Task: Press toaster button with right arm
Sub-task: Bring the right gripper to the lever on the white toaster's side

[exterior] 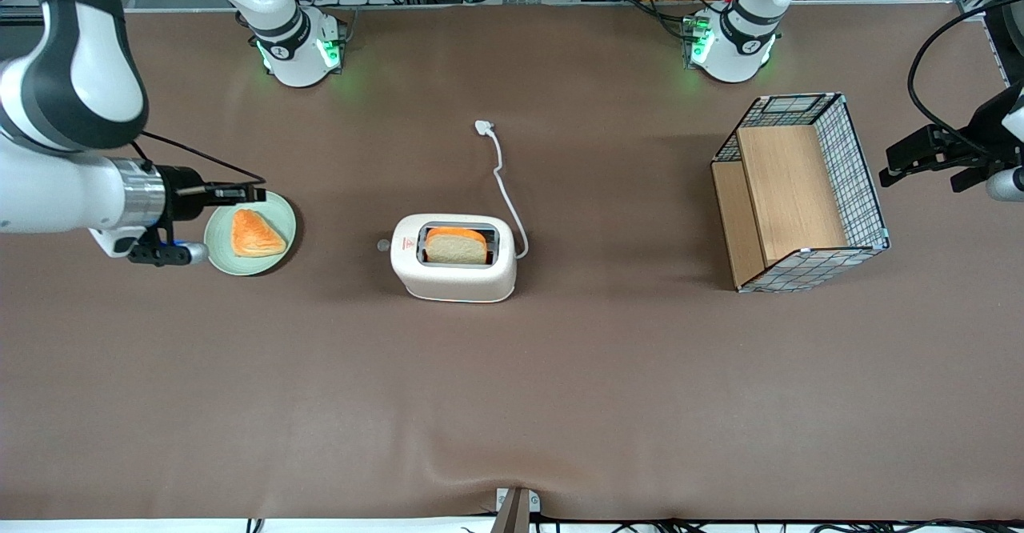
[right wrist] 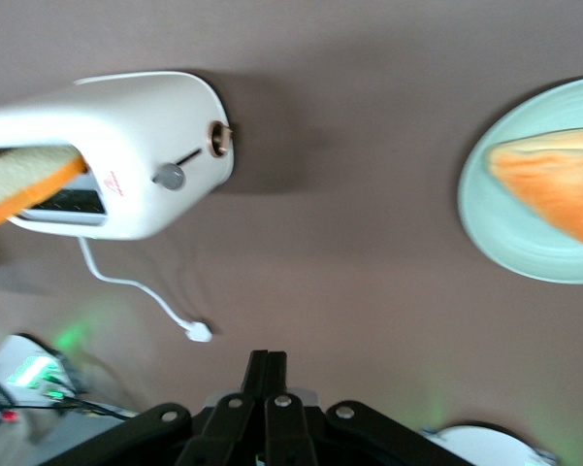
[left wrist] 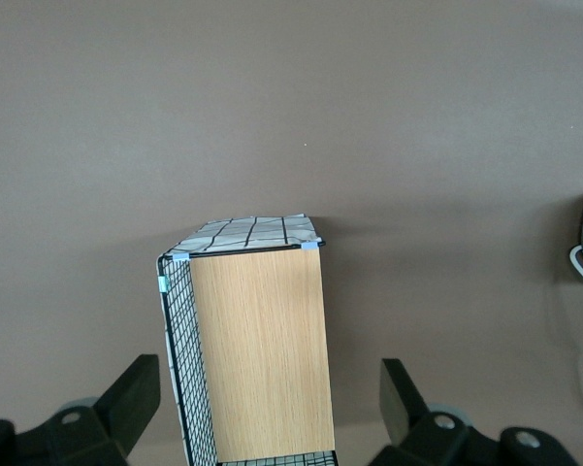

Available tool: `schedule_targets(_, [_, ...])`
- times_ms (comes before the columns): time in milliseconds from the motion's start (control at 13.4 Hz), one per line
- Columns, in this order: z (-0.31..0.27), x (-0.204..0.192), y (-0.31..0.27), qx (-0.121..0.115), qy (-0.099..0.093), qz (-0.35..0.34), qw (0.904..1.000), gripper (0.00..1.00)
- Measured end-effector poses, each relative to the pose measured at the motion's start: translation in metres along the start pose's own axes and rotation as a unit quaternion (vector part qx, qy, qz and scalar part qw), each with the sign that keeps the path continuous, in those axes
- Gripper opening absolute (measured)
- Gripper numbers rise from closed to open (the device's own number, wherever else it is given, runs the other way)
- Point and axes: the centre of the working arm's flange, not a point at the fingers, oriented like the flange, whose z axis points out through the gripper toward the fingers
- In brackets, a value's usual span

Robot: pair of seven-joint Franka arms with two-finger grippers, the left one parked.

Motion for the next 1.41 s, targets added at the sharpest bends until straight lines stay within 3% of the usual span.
schedule_targets(149, [0.023, 0.010, 0.005, 0.033, 0.017, 0.015, 0.9992, 0.01])
schedule_targets(298, [0.040, 0.016, -0.001, 0.042, 0.038, 0.017, 0.9983, 0.01])
schedule_targets(595, [0.066, 0.018, -0.026, 0.046, 0.064, 0.007, 0.9969, 0.01])
schedule_targets(893, [0.100, 0.019, -0.051, 0.032, 0.099, -0.009, 0.9945, 0.01])
schedule_targets(1191, [0.126, 0.017, -0.058, 0.022, 0.095, -0.012, 0.9951, 0.01])
schedule_targets(1414, [0.136, 0.023, -0.057, 0.030, 0.099, -0.002, 0.9946, 0.01])
